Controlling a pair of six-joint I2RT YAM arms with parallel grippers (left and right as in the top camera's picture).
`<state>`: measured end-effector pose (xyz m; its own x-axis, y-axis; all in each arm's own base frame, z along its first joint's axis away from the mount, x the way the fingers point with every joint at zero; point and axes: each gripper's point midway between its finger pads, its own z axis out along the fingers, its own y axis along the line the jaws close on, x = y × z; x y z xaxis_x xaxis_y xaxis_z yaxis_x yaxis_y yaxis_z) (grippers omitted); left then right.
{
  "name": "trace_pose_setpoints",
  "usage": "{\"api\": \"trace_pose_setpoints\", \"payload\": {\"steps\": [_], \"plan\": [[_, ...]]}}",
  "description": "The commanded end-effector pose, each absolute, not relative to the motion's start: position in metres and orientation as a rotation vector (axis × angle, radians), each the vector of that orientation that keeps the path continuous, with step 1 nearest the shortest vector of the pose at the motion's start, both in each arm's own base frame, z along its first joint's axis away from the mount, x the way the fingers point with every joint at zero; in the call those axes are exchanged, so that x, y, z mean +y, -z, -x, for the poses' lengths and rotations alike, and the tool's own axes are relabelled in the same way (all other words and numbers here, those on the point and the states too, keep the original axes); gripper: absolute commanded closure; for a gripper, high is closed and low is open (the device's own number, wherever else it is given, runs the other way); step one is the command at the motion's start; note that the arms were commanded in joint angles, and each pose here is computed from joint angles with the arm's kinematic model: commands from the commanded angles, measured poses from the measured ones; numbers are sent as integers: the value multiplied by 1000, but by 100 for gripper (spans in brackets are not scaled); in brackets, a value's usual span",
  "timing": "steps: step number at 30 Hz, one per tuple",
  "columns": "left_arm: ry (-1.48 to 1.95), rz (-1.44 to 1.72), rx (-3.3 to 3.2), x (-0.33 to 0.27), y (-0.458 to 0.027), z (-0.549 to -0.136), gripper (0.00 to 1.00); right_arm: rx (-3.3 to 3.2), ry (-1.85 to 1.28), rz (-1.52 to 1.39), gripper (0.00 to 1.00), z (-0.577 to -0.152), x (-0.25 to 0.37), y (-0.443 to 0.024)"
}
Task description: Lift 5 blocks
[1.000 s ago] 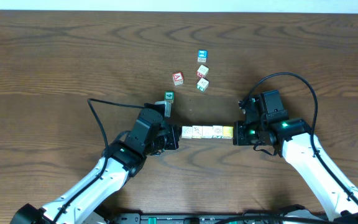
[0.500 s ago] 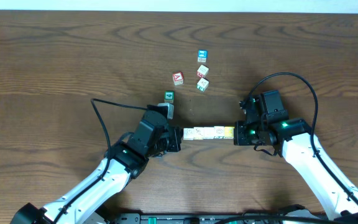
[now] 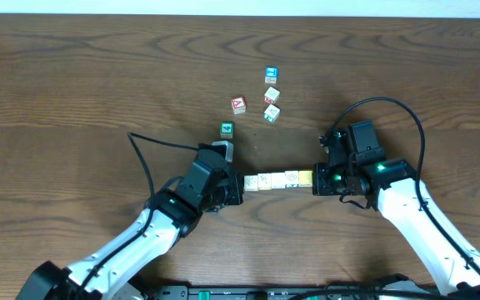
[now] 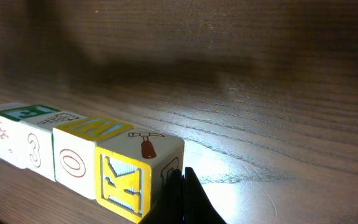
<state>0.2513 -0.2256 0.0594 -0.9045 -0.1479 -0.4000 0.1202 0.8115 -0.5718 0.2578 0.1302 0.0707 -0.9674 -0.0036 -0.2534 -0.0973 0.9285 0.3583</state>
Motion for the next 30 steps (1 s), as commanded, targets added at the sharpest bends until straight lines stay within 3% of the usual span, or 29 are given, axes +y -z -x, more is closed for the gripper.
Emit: {"api": "trace_pose_setpoints", "payload": {"steps": [1, 30], "plan": [[1098, -144, 2541, -268, -87, -232, 93, 2779, -940, 262, 99, -240, 190, -102], [1074, -163, 2535, -274, -85, -229, 93, 2874, -892, 294, 99, -233, 199, -75]]}}
